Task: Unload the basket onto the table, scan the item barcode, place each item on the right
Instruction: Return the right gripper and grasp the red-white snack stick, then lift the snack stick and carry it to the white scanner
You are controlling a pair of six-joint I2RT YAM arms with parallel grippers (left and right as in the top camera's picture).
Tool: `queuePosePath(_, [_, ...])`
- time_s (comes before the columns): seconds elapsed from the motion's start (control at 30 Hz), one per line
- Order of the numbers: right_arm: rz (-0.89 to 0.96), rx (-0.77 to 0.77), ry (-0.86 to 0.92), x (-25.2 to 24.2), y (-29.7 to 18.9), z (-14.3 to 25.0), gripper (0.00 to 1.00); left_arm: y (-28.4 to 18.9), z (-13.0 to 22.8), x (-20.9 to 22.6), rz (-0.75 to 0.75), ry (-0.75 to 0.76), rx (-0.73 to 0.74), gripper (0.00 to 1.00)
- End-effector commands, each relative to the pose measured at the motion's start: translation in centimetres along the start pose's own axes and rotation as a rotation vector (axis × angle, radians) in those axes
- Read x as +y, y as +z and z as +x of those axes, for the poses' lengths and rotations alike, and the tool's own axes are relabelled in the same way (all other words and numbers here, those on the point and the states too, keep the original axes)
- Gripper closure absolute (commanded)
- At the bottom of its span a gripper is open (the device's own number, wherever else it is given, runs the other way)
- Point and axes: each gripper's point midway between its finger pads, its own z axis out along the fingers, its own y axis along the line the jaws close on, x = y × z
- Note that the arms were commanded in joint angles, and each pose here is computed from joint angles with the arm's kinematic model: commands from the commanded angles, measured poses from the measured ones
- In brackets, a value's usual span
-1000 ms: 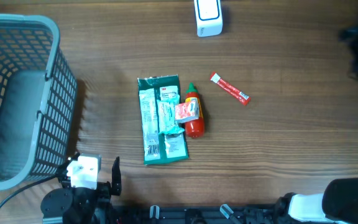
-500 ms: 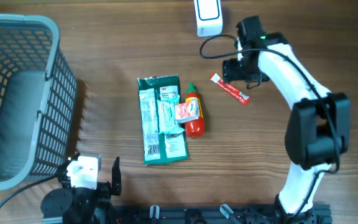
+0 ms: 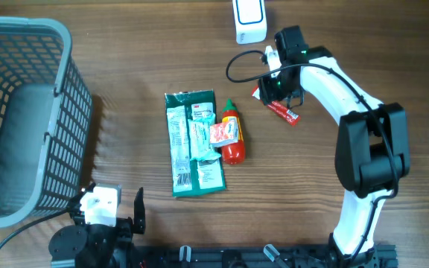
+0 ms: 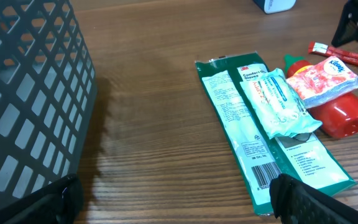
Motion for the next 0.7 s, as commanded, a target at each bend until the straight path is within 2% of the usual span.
queuePosePath(0.0, [-0.051, 0.077, -0.004, 0.7, 2.3, 2.2, 0.41, -0.1, -0.2, -0.3, 0.018, 0.019, -0.012, 0.0])
queuePosePath(0.07, [-0.044, 0.101, 0.0, 0.5, 2.9, 3.1, 0.43, -0.1, -0.2, -0.3, 0.017, 0.019, -0.012, 0.0])
queuePosePath(0.17, [-0.042, 0.124, 0.03, 0.4, 3.4, 3.9, 0.55, -0.1, -0.2, -0.3, 0.017, 0.019, -0.012, 0.0])
queuePosePath(0.23, [-0.042, 0.133, 0.061, 0.4, 3.5, 4.2, 0.58, -0.1, -0.2, -0.3, 0.018, 0.019, -0.012, 0.0])
queuePosePath(0.3, [-0.075, 0.143, 0.081, 1.0, 3.4, 4.5, 0.66, -0.1, -0.2, -0.3, 0.017, 0.019, -0.012, 0.0])
queuePosePath(0.47, [-0.138, 0.169, 0.094, 2.1, 3.2, 5.0, 0.66, -0.1, -0.2, -0.3, 0.017, 0.019, -0.013, 0.0])
queuePosePath(0.53, [-0.137, 0.177, 0.11, 2.1, 3.2, 5.2, 0.75, -0.1, -0.2, -0.3, 0.017, 0.019, -0.013, 0.0])
queuePosePath(0.6, [-0.137, 0.185, 0.231, 2.3, 3.1, 5.2, 0.89, -0.1, -0.2, -0.3, 0.017, 0.019, -0.013, 0.0])
queuePosePath(0.67, [-0.13, 0.192, 0.349, 2.4, 3.1, 5.1, 0.96, -0.1, -0.2, -0.3, 0.017, 0.019, -0.012, 0.0])
